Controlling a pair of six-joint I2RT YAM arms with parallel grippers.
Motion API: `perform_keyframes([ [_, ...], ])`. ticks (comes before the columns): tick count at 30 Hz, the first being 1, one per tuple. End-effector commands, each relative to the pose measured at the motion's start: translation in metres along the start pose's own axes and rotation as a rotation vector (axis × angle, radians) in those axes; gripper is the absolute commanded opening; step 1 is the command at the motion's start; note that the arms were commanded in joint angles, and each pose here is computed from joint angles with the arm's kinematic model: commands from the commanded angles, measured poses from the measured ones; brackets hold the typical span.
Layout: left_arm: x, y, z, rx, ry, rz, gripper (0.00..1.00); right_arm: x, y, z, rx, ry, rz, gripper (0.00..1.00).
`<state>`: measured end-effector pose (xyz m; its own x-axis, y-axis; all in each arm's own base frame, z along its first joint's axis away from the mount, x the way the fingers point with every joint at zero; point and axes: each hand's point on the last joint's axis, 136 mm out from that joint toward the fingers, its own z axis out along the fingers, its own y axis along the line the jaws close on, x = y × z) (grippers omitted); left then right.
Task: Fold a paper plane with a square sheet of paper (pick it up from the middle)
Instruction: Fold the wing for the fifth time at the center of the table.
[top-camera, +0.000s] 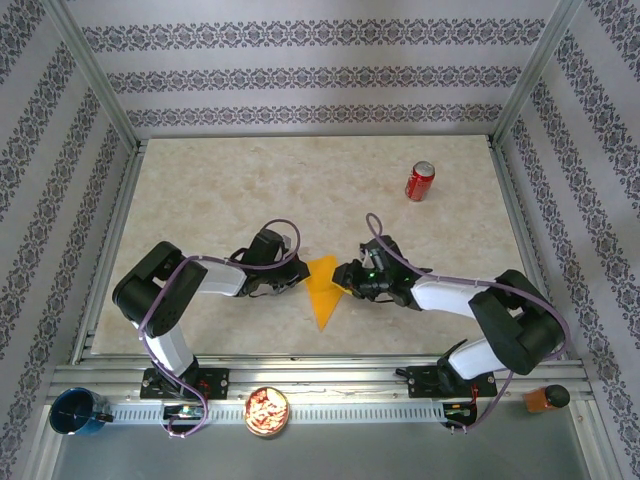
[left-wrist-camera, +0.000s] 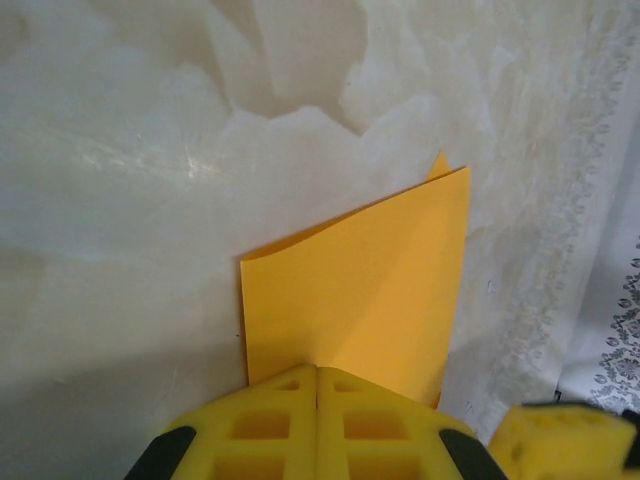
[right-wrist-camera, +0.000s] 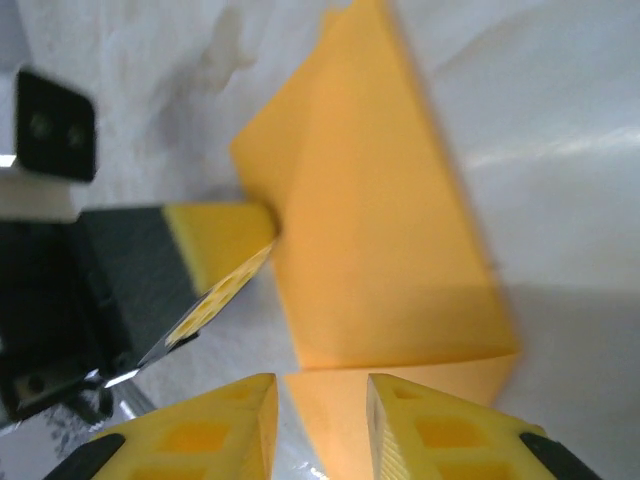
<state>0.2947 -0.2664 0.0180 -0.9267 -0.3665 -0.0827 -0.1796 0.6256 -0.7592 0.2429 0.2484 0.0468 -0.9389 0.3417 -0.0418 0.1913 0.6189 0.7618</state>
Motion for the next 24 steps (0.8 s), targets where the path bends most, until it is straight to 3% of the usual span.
perform_keyframes([
  [1,0.011,0.029,0.001,-0.067,0.002,-0.05,0.05,0.002,-0.026,-0.006,0.12,0.031,0.02,0.32],
  [24,0.011,0.027,0.004,-0.056,0.019,-0.048,0.05,-0.005,-0.01,0.01,0.019,0.103,0.041,0.3],
])
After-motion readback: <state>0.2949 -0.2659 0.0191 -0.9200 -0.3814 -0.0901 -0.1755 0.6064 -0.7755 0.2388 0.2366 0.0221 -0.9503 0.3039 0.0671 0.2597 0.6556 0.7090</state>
